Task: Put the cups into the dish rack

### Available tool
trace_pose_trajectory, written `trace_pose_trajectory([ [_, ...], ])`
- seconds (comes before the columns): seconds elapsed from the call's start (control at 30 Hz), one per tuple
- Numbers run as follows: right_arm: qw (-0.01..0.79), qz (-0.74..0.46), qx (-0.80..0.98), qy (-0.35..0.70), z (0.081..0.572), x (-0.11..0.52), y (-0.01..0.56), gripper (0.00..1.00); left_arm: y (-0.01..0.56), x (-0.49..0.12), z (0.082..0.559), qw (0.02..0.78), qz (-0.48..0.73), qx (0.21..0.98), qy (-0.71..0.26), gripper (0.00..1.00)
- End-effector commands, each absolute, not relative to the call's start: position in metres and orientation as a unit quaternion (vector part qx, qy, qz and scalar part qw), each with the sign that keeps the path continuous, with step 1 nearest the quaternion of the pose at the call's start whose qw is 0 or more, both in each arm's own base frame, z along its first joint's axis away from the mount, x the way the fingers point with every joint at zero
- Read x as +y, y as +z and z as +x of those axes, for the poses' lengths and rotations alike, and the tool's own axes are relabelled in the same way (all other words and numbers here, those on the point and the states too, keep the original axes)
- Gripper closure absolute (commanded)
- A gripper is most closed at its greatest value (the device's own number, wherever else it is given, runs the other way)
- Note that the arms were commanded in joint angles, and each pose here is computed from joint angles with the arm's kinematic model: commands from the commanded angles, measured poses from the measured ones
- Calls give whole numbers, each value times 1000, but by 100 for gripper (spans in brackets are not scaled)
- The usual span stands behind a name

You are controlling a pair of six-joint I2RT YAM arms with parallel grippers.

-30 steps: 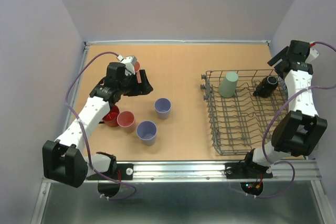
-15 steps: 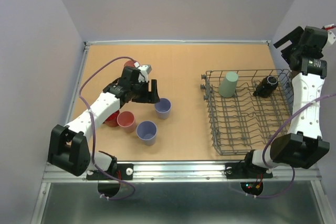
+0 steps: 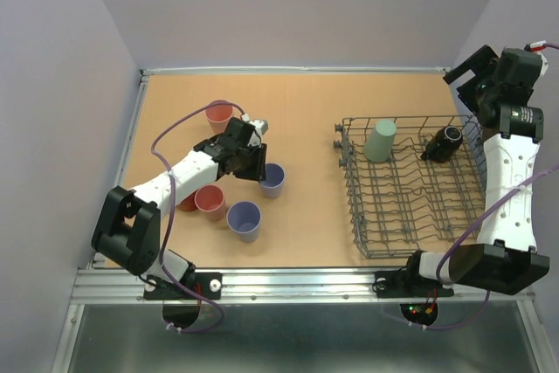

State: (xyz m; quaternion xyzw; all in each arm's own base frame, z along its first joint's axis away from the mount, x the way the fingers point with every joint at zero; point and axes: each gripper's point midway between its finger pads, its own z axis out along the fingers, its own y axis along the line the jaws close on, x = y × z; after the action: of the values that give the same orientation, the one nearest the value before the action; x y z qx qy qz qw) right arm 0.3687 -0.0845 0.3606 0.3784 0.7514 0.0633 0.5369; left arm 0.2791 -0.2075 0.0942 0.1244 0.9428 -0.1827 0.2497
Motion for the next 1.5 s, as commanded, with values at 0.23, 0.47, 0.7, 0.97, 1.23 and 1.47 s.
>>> trace_pose_trajectory([
  [0.23,566,283,758,159,367,-36,393,0,140,-221,311,302,136,924,-190,100],
  [0.47,545,190,714,397,357,46,438,0,248,-252,320,386,160,859,-295,100],
  [0.7,533,163,619,554,319,95,444,0,344,-283,304,395,141,765,-488,100],
  [0.97,468,136,581,652,302,182,439,0,418,-299,251,342,134,582,-725,100],
  [1.23,420,96,569,701,295,268,449,0,433,-290,239,354,129,517,-769,100],
  [1.47,417,89,559,711,291,284,461,0,428,-279,248,388,66,526,-754,100],
])
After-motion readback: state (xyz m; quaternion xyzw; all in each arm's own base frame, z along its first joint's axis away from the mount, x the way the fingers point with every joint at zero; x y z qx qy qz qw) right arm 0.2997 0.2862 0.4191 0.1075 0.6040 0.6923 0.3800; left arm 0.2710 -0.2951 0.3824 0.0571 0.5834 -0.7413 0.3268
